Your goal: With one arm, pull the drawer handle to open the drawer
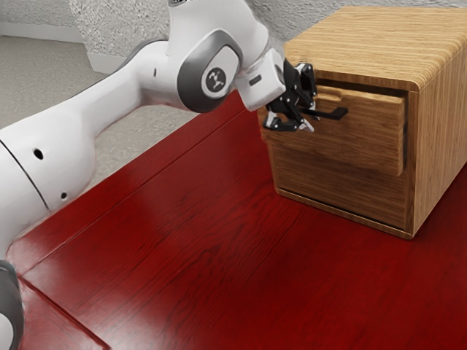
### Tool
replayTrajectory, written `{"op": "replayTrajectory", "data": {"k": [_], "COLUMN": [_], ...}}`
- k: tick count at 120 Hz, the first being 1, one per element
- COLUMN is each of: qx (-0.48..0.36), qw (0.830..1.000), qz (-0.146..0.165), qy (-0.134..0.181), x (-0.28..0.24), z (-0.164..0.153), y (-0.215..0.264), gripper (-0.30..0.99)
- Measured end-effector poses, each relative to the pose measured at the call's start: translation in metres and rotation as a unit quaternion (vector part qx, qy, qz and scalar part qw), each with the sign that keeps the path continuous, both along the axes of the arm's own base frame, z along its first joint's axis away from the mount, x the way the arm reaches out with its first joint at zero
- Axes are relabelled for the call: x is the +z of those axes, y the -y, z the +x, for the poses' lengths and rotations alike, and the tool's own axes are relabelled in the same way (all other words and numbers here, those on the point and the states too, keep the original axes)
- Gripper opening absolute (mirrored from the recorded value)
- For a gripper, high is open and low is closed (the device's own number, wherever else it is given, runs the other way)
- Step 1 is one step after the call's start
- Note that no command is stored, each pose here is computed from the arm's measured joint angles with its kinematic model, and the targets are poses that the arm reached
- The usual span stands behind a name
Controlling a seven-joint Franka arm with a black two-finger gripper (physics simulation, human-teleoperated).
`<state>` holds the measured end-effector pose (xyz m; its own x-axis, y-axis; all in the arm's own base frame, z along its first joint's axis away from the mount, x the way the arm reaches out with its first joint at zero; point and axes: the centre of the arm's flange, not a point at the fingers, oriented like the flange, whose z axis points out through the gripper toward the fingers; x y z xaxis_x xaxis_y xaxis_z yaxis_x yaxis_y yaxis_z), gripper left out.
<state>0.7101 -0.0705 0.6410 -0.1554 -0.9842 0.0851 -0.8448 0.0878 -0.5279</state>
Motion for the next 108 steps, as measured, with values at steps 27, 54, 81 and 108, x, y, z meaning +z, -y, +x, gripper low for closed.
{"op": "replayTrajectory", "data": {"k": [27,54,81,108], "qx": [0.003,0.010,0.025,0.034], "qw": [1.000,1.000,0.999,0.999], "qz": [0.008,0.012,0.023,0.021], "qy": [0.016,0.017,0.018,0.003], "x": [0.021,0.017,0.026,0.012], "z": [-0.039,-0.056,-0.093,-0.108], "y": [0.010,0.013,0.010,0.010], "gripper": [-0.08,-0.10,-0.07,-0.09]}}
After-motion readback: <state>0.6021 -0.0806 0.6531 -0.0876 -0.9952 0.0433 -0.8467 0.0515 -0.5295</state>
